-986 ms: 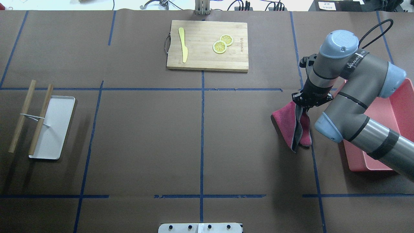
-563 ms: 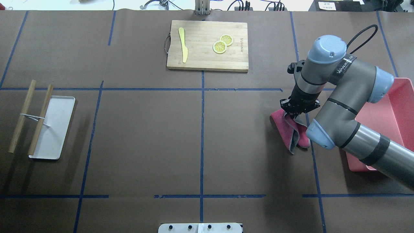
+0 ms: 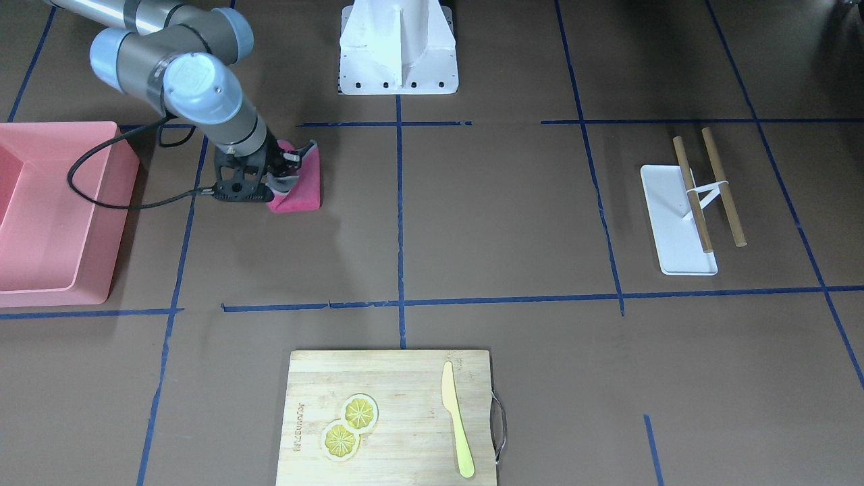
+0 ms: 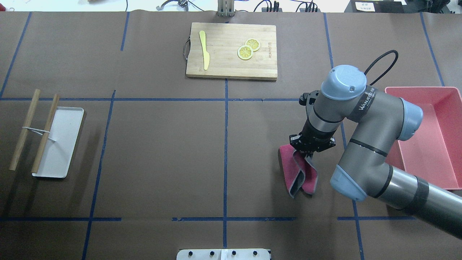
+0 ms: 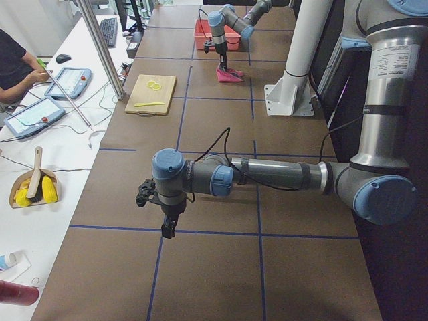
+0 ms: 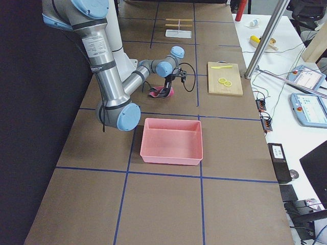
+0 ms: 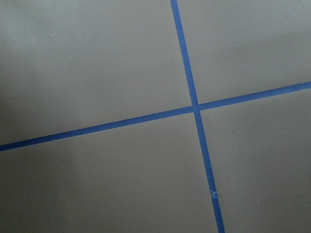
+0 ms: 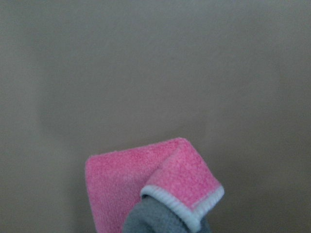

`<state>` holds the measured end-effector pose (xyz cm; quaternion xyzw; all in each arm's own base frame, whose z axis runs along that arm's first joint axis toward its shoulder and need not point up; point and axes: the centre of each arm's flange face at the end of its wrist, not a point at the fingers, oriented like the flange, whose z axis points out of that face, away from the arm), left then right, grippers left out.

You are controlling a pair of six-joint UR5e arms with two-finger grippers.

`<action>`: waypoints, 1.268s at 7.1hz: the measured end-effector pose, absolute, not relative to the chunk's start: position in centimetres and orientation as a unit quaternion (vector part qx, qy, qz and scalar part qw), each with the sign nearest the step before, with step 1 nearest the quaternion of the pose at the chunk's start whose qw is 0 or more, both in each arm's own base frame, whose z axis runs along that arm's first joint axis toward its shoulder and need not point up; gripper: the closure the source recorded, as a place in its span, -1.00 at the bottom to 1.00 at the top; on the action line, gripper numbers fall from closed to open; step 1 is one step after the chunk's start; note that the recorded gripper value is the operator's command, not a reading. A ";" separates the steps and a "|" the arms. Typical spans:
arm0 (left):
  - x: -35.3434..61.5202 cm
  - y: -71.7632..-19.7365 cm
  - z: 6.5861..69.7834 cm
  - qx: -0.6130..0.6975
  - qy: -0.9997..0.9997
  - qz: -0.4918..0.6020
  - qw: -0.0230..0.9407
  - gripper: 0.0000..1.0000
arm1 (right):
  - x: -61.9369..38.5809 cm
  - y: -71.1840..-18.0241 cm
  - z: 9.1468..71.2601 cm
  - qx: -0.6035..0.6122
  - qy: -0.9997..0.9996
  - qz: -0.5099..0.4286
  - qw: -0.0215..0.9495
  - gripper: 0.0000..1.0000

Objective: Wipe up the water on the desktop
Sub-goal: 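Wipe the cloth back and forth across the table with the right gripper, then carry the cloth over the pink bin and release it with the right gripper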

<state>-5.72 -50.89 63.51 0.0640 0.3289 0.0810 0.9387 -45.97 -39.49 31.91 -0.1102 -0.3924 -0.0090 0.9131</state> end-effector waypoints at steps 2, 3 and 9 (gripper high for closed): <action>-6.0 -50.8 63.9 0.063 0.329 0.078 0.939 -1.00 | -42.3 -38.3 27.8 -0.097 -0.419 0.001 0.903 1.00; -6.4 -50.8 64.3 0.061 0.329 0.075 0.939 -1.00 | -38.3 -39.8 26.6 -0.082 -0.420 0.019 0.904 1.00; -6.7 -50.5 65.0 0.057 0.332 0.074 0.939 -1.00 | -13.8 -47.0 27.3 -0.029 -0.345 0.007 0.938 1.00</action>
